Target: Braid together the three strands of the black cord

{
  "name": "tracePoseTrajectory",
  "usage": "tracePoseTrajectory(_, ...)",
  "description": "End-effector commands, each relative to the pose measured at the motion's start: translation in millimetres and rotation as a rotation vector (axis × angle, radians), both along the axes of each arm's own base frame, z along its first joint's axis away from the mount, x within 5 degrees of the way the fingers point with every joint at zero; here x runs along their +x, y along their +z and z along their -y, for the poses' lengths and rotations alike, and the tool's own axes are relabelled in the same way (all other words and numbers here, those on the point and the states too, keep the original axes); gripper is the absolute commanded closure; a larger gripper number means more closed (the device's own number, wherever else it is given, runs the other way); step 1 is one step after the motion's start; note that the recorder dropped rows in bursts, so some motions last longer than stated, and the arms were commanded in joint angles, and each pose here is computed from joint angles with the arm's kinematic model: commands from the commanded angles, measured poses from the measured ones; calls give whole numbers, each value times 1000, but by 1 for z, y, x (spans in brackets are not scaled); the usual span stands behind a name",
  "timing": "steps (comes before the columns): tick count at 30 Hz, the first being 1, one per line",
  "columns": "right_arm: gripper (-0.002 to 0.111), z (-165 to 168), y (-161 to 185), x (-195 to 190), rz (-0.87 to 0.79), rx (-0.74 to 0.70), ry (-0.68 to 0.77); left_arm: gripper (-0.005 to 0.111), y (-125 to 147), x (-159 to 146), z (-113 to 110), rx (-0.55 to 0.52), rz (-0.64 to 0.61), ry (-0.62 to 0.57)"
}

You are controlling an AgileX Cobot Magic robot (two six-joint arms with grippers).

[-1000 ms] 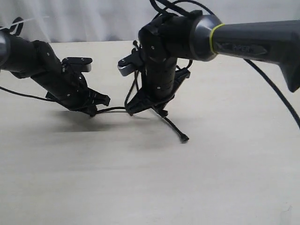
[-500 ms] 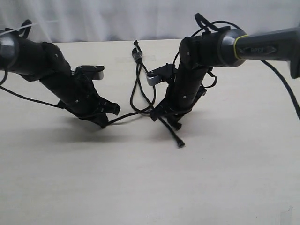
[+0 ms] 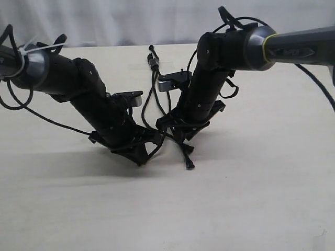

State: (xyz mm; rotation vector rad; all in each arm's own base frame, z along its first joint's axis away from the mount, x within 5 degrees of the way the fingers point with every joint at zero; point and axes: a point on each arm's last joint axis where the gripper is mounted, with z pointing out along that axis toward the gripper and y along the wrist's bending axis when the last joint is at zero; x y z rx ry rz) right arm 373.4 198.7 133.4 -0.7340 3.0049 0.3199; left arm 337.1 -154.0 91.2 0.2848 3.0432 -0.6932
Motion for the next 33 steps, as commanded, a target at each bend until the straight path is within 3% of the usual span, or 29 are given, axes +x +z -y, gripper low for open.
tracePoseTrajectory(1, 64, 8, 17, 1, 34, -17, -18, 67, -19, -15, -6, 51, -112, -68)
tracePoseTrajectory(3, 58, 17, 31, 2, 42, -12, -52, 57, -8, -12, -16, 66, -92, -79)
tracePoseTrajectory(5, 58, 35, 48, 2, 72, 1, -101, 57, 18, -4, -40, 89, -42, -3)
tracePoseTrajectory(7, 65, 54, 60, -5, 101, 11, -163, 57, 53, 1, -67, 106, 33, 64)
tracePoseTrajectory(9, 84, 71, 63, -18, 119, 21, -210, 69, 88, -2, -90, 138, 114, 86)
tracePoseTrajectory(10, 95, 79, 65, -29, 128, 23, -229, 82, 108, -6, -101, 169, 174, 81)
tracePoseTrajectory(12, 104, 88, 71, -47, 175, 22, -234, 102, 135, -13, -108, 184, 257, 101)
tracePoseTrajectory(13, 104, 89, 74, -50, 203, 29, -238, 107, 143, -15, -108, 181, 286, 105)
tracePoseTrajectory(18, 104, 95, 86, -77, 281, 100, -291, 107, 183, -37, -108, 165, 384, 99)
tracePoseTrajectory(24, 104, 109, 84, -108, 332, 81, -255, 107, 227, -76, -69, 60, 594, 15)
tracePoseTrajectory(28, 104, 120, 70, -122, 324, 72, -297, 107, 231, -79, -68, 69, 622, 3)
tracePoseTrajectory(33, 104, 125, 79, -135, 358, 82, -302, 107, 229, -78, -70, 81, 635, 12)
